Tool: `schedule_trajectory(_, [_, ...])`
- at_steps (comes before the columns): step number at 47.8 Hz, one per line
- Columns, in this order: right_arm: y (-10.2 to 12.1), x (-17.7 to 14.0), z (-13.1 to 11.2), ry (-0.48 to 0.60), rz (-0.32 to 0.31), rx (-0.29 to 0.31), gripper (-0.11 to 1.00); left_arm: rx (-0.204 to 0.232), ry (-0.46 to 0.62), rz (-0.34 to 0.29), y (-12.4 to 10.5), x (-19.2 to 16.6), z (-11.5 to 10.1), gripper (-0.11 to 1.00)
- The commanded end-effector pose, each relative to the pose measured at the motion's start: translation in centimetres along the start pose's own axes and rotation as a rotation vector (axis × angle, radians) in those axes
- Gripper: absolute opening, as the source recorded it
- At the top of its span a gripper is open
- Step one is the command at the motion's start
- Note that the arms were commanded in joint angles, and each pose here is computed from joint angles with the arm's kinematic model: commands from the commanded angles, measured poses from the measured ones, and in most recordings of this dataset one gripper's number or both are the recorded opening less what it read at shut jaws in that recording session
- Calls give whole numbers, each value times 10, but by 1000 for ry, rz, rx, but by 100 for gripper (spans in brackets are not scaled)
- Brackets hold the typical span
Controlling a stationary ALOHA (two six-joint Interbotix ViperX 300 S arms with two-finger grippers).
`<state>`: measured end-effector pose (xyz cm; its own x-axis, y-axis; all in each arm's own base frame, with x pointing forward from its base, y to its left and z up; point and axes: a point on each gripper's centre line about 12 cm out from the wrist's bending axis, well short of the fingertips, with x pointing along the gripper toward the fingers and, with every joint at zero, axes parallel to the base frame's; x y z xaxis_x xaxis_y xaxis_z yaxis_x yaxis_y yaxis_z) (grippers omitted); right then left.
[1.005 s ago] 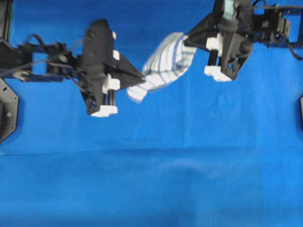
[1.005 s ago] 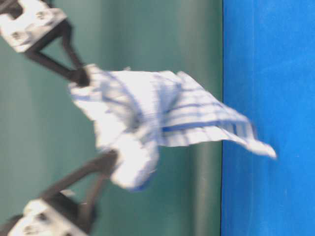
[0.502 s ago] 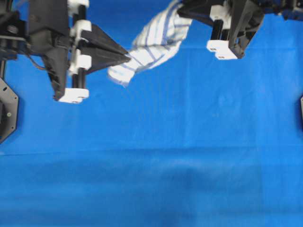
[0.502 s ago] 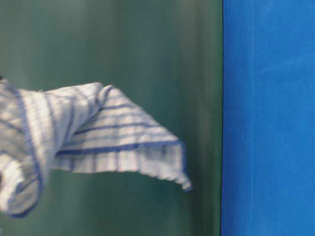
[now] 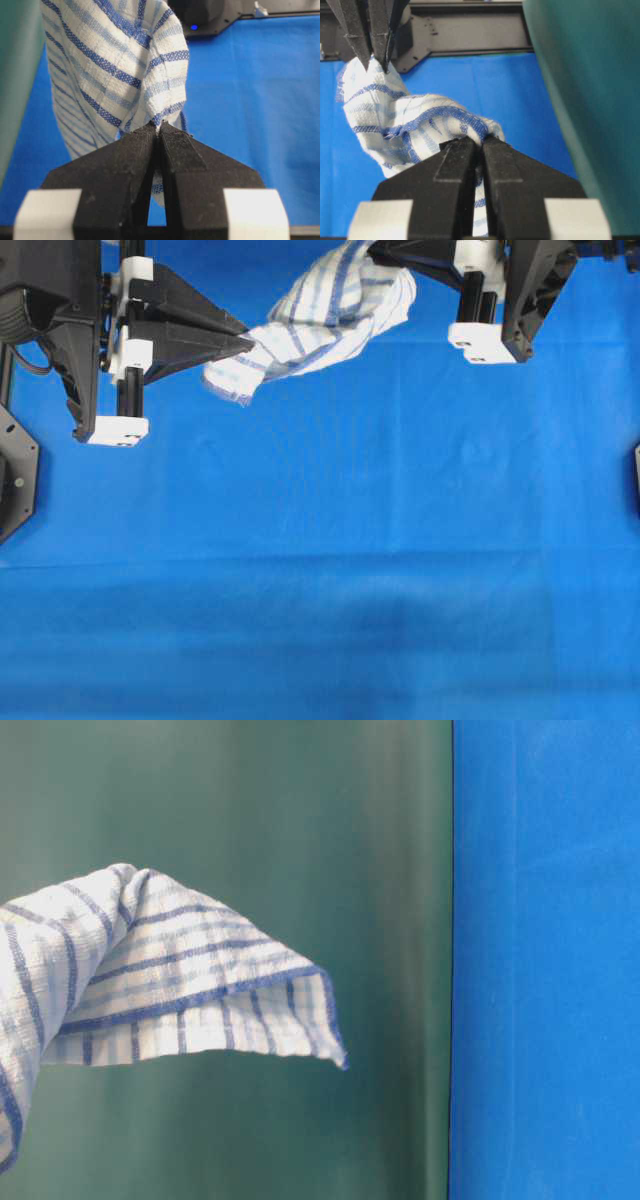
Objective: Lift the towel with both arms.
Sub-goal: 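Open both grippers, drop the towel, and pull back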
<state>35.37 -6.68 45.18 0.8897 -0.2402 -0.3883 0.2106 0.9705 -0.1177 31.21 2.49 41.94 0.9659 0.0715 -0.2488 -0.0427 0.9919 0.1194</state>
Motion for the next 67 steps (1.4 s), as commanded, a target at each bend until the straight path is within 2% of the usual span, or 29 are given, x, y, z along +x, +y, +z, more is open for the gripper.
schedule_trajectory(1, [0, -9, 12, -43, 0, -7, 3, 4, -33, 8, 2, -6, 11, 1])
schedule_trajectory(7, [4, -8, 12, -46, 10, -28, 4, 4, -38, 7, 2, -6, 12, 4])
schedule_trajectory(9, [4, -8, 12, -48, 11, -33, 4, 3, -39, 9, 2, -6, 11, 11])
schedule_trajectory(12, [5, -7, 12, -48, 13, -39, 7, -5, -42, 9, 3, -6, 12, 27])
schedule_trajectory(20, [6, -6, 12, -47, 13, -45, 56, -12, -47, 7, 2, -7, 13, 78])
schedule_trajectory(24, [6, -6, 12, -47, 13, -44, 69, -12, -47, 8, 2, -8, 12, 92])
schedule_trajectory(28, [5, -6, 12, -44, 12, -41, 65, -13, -47, 9, 3, -8, 12, 93])
schedule_trajectory(35, [6, -6, 10, -36, 14, -38, 67, -15, -44, 7, 2, -7, 11, 93])
schedule_trajectory(42, [6, -2, -4, 8, 14, -35, 67, -14, -14, 1, -1, 4, -2, 93])
schedule_trajectory(50, [11, 6, -34, 73, 25, -29, 67, -14, 15, -2, -4, 27, -30, 93])
schedule_trajectory(67, [28, 36, -126, 176, 62, 46, 67, -10, 82, -2, -11, 76, -102, 93])
